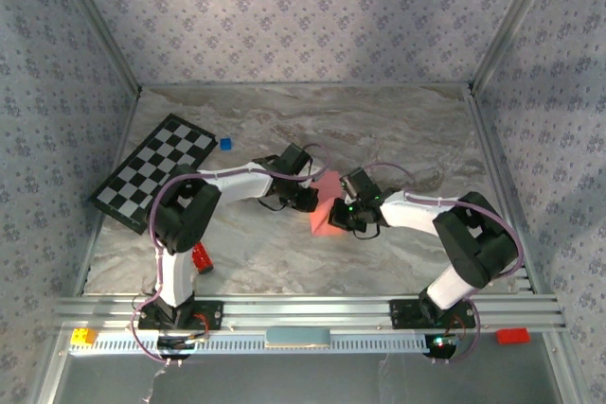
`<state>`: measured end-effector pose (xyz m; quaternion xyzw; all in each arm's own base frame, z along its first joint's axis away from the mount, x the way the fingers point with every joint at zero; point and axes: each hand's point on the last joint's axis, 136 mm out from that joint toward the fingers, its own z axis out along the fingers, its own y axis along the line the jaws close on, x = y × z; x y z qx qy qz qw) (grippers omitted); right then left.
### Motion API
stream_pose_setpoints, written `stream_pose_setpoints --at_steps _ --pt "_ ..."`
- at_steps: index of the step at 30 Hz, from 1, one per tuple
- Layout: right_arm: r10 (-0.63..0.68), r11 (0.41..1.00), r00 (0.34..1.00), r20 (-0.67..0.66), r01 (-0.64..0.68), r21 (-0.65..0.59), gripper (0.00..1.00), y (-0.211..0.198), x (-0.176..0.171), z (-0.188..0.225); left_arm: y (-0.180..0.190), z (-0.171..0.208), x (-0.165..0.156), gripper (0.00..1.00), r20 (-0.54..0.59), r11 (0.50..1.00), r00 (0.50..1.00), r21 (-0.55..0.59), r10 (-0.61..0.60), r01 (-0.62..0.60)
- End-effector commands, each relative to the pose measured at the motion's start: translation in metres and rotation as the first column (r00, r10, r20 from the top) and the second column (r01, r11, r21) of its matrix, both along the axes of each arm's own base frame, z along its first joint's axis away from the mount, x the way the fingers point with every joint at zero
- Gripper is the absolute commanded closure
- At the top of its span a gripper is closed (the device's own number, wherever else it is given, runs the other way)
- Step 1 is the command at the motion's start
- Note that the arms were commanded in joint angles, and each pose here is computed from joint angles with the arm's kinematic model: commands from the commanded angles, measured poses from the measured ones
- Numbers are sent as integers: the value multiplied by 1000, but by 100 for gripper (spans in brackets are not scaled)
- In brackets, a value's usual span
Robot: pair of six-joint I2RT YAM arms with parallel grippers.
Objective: Fold a paper plane with a square sheet of paper (pick it up from the middle)
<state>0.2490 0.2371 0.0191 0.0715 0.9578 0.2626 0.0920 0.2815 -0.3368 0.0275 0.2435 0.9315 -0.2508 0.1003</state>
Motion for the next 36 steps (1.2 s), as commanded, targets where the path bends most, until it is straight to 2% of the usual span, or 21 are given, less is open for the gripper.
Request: stream_pose_setpoints --at_steps 1,16,24,27,30,36 --pt "3 996 996 -88 -11 -94 93 -18 -18 -23 3 -8 -3 93 -8 999 1000 33 -16 17" --pt "0 996 997 -79 -7 -89 92 -19 -17 -21 6 -17 -3 93 -15 998 1000 58 -15 16" --pt "-42 995 996 75 35 96 90 -4 2 14 10 -25 -10 94 -39 998 999 64 -19 21" --pt "-82 977 988 131 54 207 92 2 10 34 10 -27 -11 94 -46 998 999 64 -20 23" --pt "-84 959 985 149 39 282 94 13 11 46 9 -27 -10 94 -45 997 999 66 -24 26" --pt "-76 943 986 146 23 331 97 33 12 49 9 -28 -10 94 -49 997 999 69 -23 26"
